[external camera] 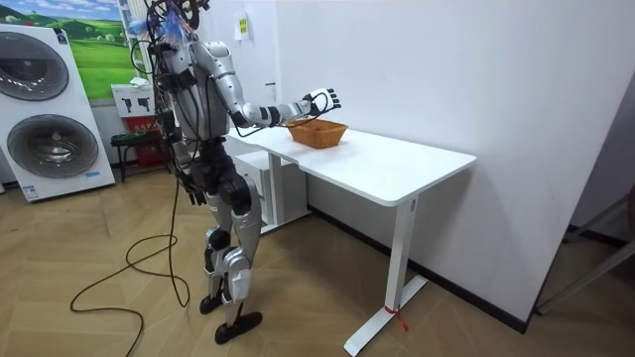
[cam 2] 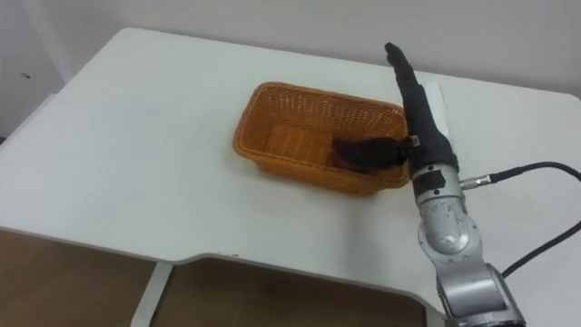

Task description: Pick and place apple

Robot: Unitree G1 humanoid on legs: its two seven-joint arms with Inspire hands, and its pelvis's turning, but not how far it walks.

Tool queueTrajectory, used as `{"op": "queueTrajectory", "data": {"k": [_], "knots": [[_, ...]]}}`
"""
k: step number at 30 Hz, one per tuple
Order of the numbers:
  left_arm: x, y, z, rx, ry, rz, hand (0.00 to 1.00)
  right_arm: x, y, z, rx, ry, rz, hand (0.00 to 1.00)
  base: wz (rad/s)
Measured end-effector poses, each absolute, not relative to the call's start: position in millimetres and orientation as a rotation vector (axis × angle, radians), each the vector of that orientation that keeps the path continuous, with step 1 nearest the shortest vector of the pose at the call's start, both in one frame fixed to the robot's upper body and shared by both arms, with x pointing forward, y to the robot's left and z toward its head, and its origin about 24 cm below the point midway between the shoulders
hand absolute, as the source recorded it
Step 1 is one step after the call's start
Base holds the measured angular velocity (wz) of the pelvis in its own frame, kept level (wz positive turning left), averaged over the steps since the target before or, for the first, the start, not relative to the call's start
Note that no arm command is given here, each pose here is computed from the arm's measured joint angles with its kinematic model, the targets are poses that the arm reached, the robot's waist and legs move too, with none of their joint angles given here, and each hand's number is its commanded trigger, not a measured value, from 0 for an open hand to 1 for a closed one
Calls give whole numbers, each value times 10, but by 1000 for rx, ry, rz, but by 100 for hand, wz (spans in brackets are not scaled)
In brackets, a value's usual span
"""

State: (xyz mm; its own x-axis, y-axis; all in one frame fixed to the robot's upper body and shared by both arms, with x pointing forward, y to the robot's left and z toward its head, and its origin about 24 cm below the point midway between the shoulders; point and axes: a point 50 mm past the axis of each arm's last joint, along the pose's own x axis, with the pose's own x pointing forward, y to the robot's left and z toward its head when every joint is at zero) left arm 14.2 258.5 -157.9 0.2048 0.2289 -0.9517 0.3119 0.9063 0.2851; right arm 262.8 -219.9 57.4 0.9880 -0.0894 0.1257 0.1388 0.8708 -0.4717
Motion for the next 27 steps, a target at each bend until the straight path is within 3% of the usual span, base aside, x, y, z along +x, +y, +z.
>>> {"op": "queueTrajectory", "data": {"k": [6, 12, 20, 27], "knots": [[110, 2631, -1567, 455, 1380, -18, 0, 2598, -2500, 698, -481, -135, -301, 0, -1], [37, 2691, -1549, 457, 1390, 45, 0, 2458, -2998, 691, -368, -108, -609, 0, -6], [-107, 2740, -1531, 466, 1419, 105, 0, 2000, -3670, 464, -133, 14, -1113, 0, -4], [-100, 2787, -1508, 473, 1415, 158, 0, 1551, -3915, 188, -58, 152, -1408, 0, -9]]}}
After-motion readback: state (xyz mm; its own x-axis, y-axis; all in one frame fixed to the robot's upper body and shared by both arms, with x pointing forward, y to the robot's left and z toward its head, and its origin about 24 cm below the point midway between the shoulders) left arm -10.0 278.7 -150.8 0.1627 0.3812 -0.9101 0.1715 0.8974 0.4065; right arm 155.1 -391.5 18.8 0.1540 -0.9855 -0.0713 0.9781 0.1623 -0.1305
